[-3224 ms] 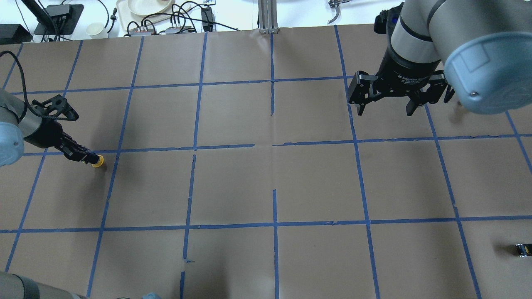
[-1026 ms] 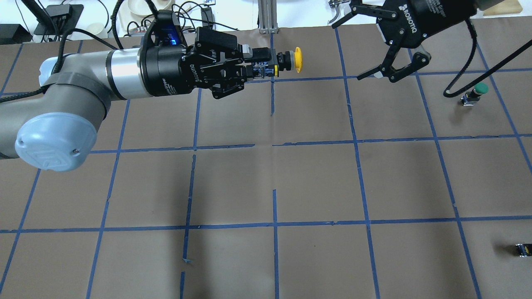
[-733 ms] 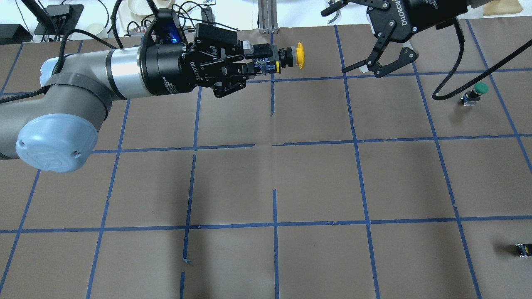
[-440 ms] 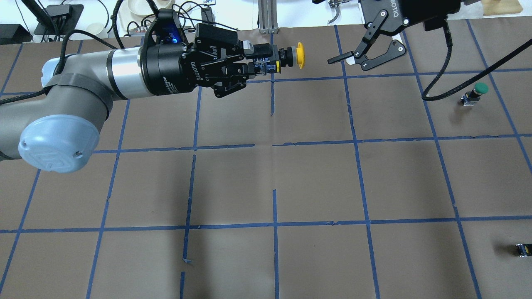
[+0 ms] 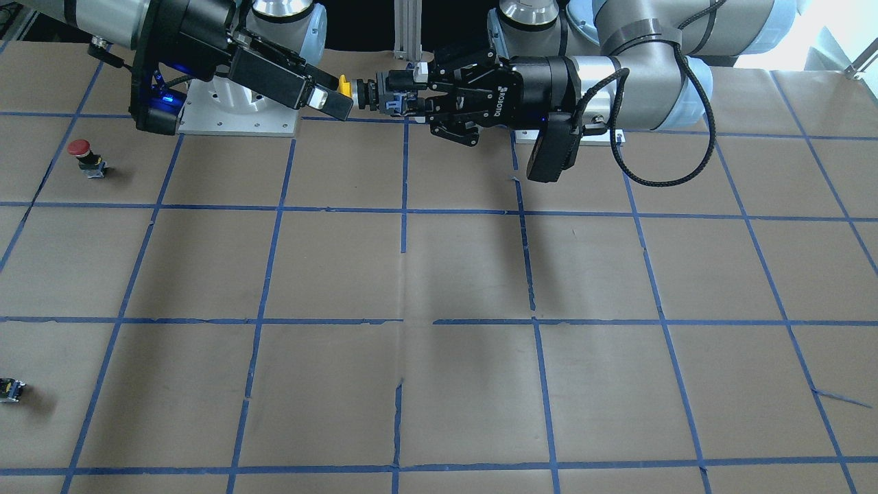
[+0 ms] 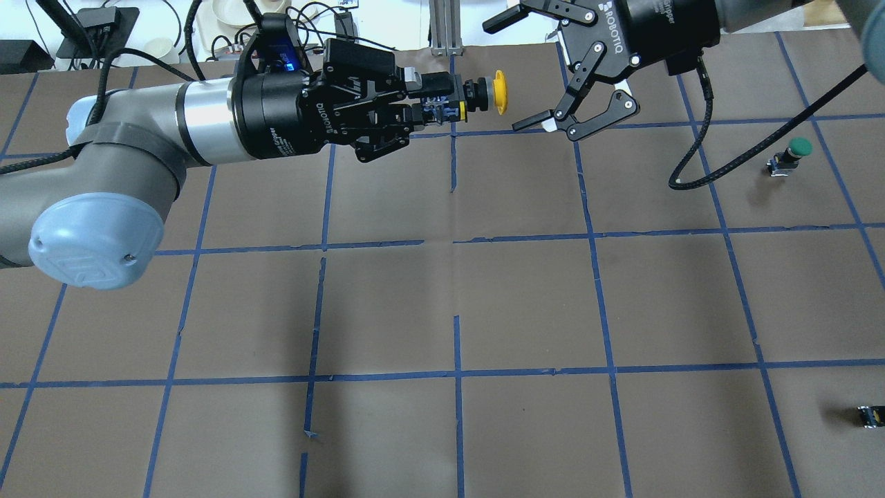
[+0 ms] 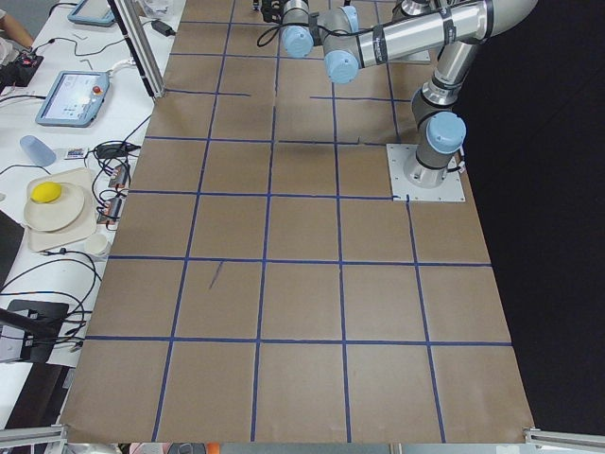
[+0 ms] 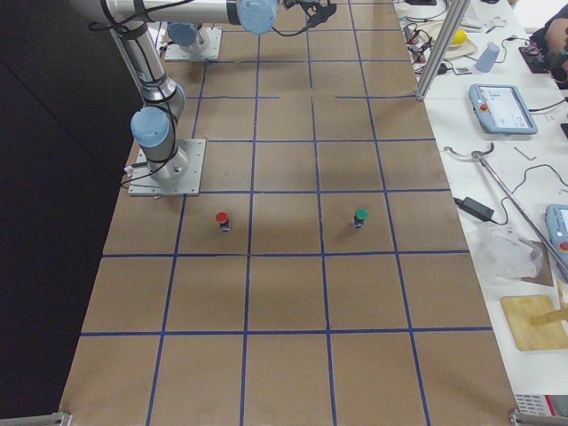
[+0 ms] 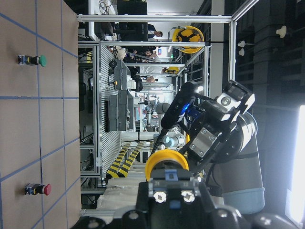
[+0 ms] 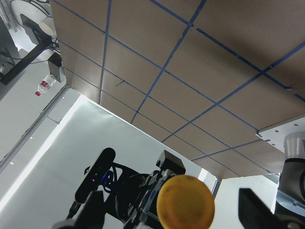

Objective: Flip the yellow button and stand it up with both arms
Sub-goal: 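Bring the right gripper to the yellow cap held by the left gripper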

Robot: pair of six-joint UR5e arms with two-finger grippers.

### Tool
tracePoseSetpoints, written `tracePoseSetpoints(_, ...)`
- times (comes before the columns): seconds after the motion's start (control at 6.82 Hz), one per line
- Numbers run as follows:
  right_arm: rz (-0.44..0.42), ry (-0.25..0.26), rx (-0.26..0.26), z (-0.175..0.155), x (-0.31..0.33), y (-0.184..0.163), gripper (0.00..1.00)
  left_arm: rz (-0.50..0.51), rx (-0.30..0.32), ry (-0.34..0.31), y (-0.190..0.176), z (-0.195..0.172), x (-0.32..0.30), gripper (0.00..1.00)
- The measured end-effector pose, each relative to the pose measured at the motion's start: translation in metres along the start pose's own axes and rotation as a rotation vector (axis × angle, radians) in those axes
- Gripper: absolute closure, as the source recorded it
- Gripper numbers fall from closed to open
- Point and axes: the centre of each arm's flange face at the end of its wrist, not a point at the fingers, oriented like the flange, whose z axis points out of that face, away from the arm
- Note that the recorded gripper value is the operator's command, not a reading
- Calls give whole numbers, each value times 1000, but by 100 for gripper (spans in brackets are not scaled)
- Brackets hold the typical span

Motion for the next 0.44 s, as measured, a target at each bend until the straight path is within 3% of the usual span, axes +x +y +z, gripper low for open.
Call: tracePoseSetpoints(0.44, 27, 20, 12, 2, 4, 0, 27, 11, 0, -2, 1, 0, -1, 95)
